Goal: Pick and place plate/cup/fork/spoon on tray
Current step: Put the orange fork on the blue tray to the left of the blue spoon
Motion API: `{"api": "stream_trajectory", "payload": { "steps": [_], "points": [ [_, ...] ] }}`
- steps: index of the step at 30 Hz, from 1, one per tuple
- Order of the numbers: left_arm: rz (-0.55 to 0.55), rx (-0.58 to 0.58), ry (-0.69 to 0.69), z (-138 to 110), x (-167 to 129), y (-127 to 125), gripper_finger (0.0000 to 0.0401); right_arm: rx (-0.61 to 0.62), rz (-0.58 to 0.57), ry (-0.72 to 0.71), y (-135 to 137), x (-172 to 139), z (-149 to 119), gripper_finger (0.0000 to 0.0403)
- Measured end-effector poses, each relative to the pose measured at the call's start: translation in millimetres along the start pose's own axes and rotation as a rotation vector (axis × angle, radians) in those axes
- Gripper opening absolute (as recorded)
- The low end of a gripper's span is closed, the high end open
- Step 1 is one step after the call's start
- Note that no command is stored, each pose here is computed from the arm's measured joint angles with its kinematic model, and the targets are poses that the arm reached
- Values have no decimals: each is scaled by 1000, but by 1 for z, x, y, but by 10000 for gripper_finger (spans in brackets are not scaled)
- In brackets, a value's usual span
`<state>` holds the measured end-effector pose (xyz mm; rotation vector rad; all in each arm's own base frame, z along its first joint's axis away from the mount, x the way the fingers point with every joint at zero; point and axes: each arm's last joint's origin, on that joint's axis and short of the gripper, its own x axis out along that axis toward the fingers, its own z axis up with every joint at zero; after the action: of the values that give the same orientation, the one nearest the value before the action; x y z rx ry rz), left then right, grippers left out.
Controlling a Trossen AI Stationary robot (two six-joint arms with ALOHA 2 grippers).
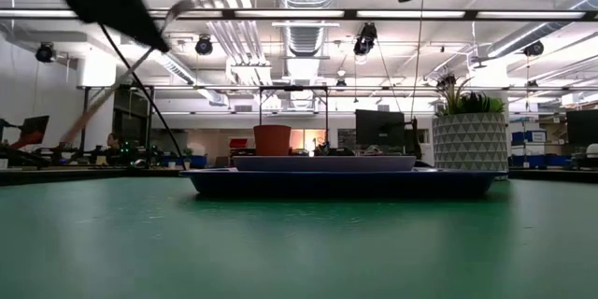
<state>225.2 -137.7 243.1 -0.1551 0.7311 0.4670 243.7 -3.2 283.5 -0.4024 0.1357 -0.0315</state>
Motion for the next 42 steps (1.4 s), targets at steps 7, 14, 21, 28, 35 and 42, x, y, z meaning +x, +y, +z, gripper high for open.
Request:
{"api": "stream_trajectory", "payload": {
  "steps": [7, 14, 21, 28, 35, 42],
  "points": [
    [-11, 137, -259, 22, -4, -15, 2, 20, 82, -177, 6, 14, -2, 68],
    [-41, 215, -468, 48, -11, -27, 2, 60, 112, -239, 12, 44, -8, 68],
    [-31, 251, -613, 64, -22, -33, 2, 93, 208, -260, 16, 68, -8, 83],
    [-23, 226, -676, 74, -24, -32, 2, 151, 252, -270, 17, 80, -4, 138],
    [3, 202, -681, 80, -19, -27, 2, 133, 286, -264, 28, 92, -3, 173],
    [35, 179, -684, 88, -11, -20, 2, 141, 294, -264, 32, 105, 0, 176]
  ]
}}
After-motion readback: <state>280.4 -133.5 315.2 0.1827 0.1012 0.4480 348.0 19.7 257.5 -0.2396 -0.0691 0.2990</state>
